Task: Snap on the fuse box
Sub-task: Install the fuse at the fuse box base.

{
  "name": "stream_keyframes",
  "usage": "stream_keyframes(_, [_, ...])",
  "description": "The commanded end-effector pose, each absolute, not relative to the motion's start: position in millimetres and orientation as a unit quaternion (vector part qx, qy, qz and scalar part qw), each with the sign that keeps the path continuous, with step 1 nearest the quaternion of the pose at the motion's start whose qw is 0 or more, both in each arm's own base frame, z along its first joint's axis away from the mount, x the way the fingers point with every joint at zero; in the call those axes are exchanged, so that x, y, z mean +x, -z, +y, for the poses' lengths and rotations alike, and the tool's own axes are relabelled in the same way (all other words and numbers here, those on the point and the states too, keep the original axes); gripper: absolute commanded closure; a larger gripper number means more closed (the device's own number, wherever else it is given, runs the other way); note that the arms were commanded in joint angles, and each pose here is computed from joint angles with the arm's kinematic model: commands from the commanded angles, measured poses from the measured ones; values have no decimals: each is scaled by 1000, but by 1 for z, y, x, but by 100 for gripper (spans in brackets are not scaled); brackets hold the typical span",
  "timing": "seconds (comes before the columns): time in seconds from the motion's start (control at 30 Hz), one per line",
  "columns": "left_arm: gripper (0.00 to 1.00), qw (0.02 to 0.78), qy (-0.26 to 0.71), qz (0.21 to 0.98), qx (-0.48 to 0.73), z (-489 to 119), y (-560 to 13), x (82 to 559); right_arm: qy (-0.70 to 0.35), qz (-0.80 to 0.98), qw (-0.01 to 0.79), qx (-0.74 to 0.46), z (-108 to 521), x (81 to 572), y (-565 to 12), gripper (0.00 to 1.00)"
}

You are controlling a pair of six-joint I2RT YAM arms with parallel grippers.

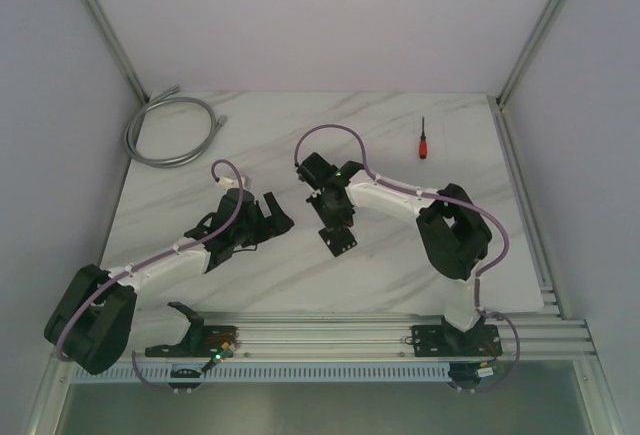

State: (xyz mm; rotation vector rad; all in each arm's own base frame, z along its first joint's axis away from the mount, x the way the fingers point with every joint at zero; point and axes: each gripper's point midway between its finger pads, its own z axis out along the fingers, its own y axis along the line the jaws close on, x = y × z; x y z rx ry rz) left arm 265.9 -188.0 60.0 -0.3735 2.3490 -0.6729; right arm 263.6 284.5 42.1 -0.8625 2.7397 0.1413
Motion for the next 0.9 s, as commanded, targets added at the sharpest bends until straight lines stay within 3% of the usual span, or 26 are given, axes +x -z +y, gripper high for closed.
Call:
stream_keyframes(0.0, [0,327,259,898,-142,-187,-59,264,16,953,42,-299,254,240,9,100])
stream_keyframes(0.23, [0,332,258,896,-143,-185,-60,263,34,954,18,-297,253,237,33,100])
stream_keyframes(0.53, [0,337,259,894,-142,-184,-64,264,-63,960,139,-235,310,275,-49,100])
stream_keyframes(0.87, [0,342,257,892,-144,-181,-69,262,-86,948,218,-217,308,287,-98,75])
